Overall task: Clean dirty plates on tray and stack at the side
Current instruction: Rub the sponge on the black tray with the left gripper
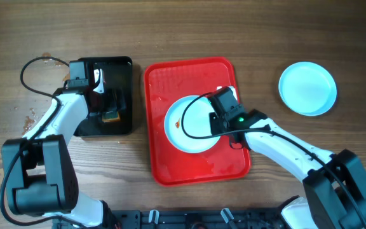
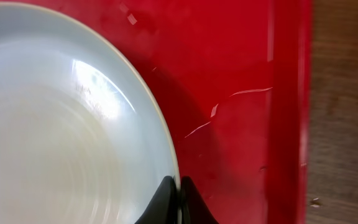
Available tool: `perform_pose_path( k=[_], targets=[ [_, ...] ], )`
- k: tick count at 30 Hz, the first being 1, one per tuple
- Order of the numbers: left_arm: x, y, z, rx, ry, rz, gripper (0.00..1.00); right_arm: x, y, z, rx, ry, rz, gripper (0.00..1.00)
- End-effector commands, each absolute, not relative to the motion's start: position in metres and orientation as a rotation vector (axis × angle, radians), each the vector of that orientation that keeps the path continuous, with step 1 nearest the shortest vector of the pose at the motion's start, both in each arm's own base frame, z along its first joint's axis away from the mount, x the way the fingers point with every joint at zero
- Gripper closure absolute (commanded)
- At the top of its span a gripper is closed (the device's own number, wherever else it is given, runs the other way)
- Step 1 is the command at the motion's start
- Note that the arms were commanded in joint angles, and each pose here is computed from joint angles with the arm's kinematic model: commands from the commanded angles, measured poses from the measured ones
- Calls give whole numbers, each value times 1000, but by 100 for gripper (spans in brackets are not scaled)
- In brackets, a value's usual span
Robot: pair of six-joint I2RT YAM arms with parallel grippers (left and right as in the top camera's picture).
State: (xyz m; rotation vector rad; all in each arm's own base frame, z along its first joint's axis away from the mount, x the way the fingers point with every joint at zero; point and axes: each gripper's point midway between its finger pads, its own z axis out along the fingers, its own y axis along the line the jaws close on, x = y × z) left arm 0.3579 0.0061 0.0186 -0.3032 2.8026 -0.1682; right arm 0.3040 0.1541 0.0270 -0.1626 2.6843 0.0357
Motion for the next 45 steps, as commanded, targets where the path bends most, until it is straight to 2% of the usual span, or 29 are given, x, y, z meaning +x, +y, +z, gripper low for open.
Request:
perform_pose_path(
  k=[1,5,8,10,15,18,22,23,24,25,26,28,29,30,33,35,37,39,41,42,43,44,45],
  targets=[
    [359,4,24,-274,2789,-176,0,323,138,40,-97,2608,-62,96],
    [359,4,24,-275,2788,-177,0,332,164,45,-332,2550,56,96],
    [359,4,24,-275,2788,-177,0,326,166,25,-311,2615,70,96],
    [375,5,30,-262,2718,-176,0,321,163,6,-282,2672,50,96],
    [375,3,31,-262,2716,-198,0,319,161,1,-260,2690,44,96],
    [343,-17,22,-266,2851,-347,0,319,161,0,-260,2691,44,96],
    [345,-26,24,-259,2838,-421,0,320,162,1,-259,2687,47,96],
    [344,-27,24,-253,2841,-429,3,320,162,1,-259,2688,46,96],
    [344,-25,24,-249,2841,-414,20,320,162,1,-259,2689,46,96],
    [345,-14,22,-278,2844,-317,48,320,162,1,-259,2689,46,96],
    [345,12,18,-474,2826,-130,41,320,162,1,-259,2688,46,96],
    [353,22,17,-549,2780,-61,59,320,162,1,-258,2685,48,96],
    [354,22,15,-547,2780,-61,83,320,162,1,-257,2685,49,96],
    [354,22,13,-548,2785,-62,96,320,162,1,-258,2685,48,96],
    [354,21,19,-514,2787,-67,96,320,162,1,-258,2686,48,96],
    [358,21,42,-502,2752,-71,96,320,162,1,-258,2687,47,96],
    [360,21,58,-465,2721,-66,72,320,162,1,-257,2686,48,96],
    [359,28,48,-476,2728,-14,47,320,162,1,-249,2688,49,96],
    [356,32,28,-486,2751,23,46,320,162,1,-250,2688,49,96],
    [354,31,11,-488,2777,21,50,320,162,1,-251,2687,48,96],
    [349,30,-8,-494,2818,28,66,320,162,1,-249,2687,49,96],
    [343,30,-21,-500,2858,34,90,320,162,1,-250,2686,49,96],
    [340,28,-28,-501,2883,22,96,320,162,1,-250,2687,49,96]
  ],
)
